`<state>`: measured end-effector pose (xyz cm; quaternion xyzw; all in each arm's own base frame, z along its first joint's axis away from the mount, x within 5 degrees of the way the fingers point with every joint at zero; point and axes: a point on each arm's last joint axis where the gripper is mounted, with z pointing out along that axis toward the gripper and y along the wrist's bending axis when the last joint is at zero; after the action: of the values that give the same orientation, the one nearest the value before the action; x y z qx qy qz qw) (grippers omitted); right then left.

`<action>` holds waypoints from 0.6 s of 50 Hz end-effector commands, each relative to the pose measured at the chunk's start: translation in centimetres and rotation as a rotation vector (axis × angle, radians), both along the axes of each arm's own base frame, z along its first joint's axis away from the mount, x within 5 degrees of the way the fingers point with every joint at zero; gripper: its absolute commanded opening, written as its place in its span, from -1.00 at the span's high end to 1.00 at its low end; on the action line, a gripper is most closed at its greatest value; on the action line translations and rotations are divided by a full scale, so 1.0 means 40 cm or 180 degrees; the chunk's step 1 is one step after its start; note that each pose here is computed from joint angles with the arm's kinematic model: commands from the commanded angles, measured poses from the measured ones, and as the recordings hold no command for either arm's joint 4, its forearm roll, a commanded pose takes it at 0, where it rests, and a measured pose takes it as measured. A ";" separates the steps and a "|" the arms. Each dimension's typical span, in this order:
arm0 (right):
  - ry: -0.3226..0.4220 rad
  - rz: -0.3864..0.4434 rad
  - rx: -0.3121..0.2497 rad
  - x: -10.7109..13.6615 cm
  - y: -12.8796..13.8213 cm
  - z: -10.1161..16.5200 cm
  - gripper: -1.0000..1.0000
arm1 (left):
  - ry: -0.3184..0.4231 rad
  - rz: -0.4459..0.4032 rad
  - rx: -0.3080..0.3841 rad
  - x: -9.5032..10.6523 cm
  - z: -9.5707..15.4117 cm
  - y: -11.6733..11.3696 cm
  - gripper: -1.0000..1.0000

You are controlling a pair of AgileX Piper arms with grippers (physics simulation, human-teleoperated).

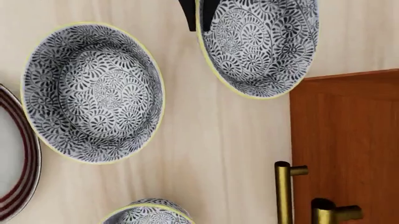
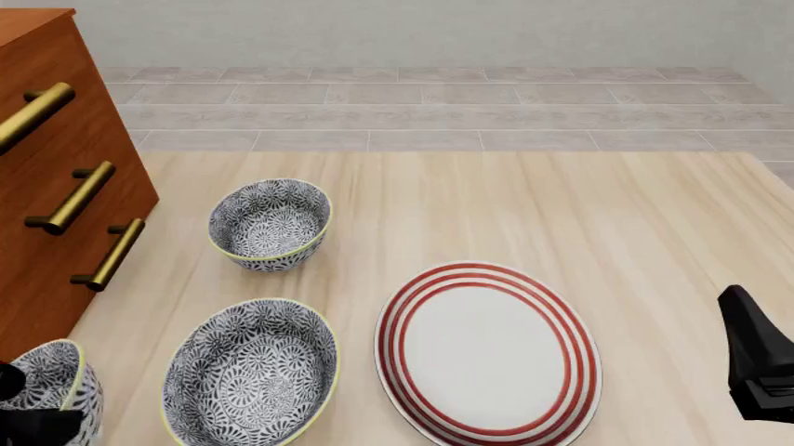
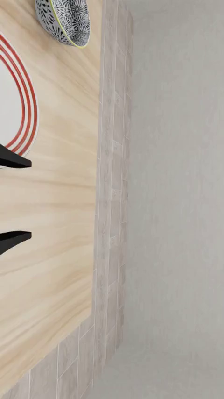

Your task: Put the bowl at the front on the plate.

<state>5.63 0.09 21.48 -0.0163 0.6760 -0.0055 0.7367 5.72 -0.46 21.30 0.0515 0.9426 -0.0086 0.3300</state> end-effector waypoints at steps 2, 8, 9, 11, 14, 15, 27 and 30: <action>-0.0001 0.0001 0.0000 0.000 0.000 0.000 -1.00 | -0.0113 -0.0088 -0.0012 0.003 0.044 -0.004 1.00; 0.0000 0.0000 -0.0001 0.000 0.000 0.000 -1.00 | -0.0139 -0.0132 -0.0055 0.000 0.053 -0.008 1.00; -0.0001 0.0001 0.0000 0.000 0.000 0.000 -1.00 | -0.0145 -0.0153 -0.0072 -0.001 0.055 -0.010 1.00; 0.0000 0.0001 -0.0002 0.000 0.000 0.000 -1.00 | -0.0155 -0.0173 -0.0080 -0.001 0.060 -0.011 1.00; 0.0001 0.0000 -0.0001 0.000 0.000 0.000 -1.00 | -0.0173 -0.0185 -0.0083 -0.001 0.069 -0.012 1.00; -0.0001 0.0000 -0.0001 0.000 0.000 0.000 -1.00 | -0.0182 -0.0184 -0.0086 0.000 0.073 -0.012 1.00; -0.0001 -0.0001 -0.0001 0.000 0.000 0.000 -1.00 | -0.0317 -0.0311 -0.0123 0.004 0.136 -0.019 1.00; 0.0001 -0.0001 0.0000 0.000 0.000 0.000 -1.00 | -0.0352 -0.0334 -0.0145 0.003 0.152 -0.021 1.00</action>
<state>5.62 0.09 21.48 -0.0165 0.6760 -0.0056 0.7367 5.84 -1.09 25.41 0.0814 0.9269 -0.0356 0.3645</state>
